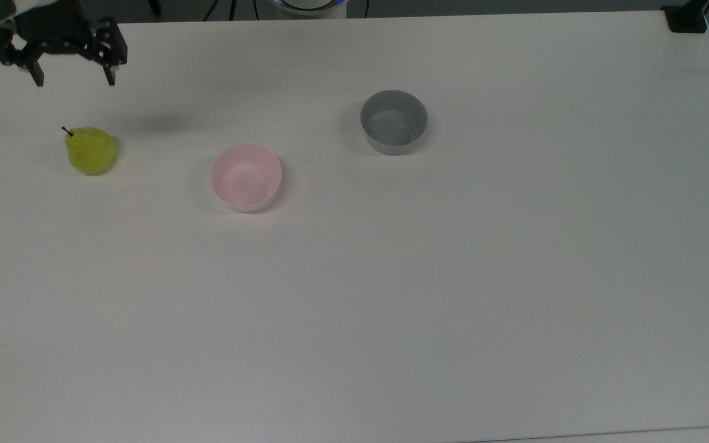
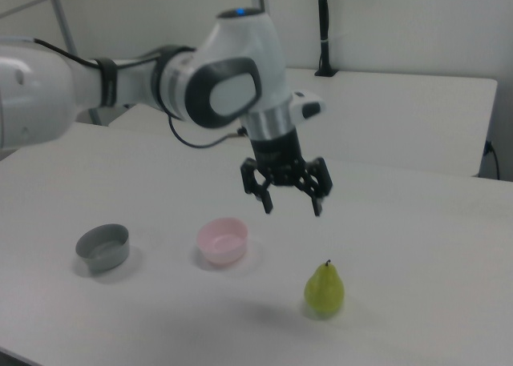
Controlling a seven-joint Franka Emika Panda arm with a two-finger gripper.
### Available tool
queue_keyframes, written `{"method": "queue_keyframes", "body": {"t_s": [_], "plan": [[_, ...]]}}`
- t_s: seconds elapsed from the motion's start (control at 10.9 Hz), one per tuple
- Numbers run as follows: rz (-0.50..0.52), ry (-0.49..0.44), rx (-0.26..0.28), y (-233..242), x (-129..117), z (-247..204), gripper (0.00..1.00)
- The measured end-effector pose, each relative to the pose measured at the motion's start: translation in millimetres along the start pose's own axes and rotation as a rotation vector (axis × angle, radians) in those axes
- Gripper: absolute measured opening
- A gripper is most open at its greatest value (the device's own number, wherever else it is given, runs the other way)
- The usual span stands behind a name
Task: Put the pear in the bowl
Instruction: 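Move the open gripper over the yellow-green pear and lower it, then close the gripper around the pear's body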
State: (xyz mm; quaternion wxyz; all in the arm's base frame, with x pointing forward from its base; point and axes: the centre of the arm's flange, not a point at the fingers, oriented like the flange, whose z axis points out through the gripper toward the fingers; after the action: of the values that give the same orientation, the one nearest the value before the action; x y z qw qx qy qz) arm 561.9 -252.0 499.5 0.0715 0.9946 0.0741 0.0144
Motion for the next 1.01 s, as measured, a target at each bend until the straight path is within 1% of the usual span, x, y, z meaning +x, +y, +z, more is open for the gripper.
{"method": "queue_keyframes", "body": {"t_s": [0.28,0.73,1.01], "plan": [[0.034,-0.007,-0.004,21.4,-4.9,55.2,1.00],[0.049,-0.048,0.008,31.3,-7.3,114.1,1.00],[0.070,-0.016,-0.009,27.4,-9.8,144.2,1.00]]}}
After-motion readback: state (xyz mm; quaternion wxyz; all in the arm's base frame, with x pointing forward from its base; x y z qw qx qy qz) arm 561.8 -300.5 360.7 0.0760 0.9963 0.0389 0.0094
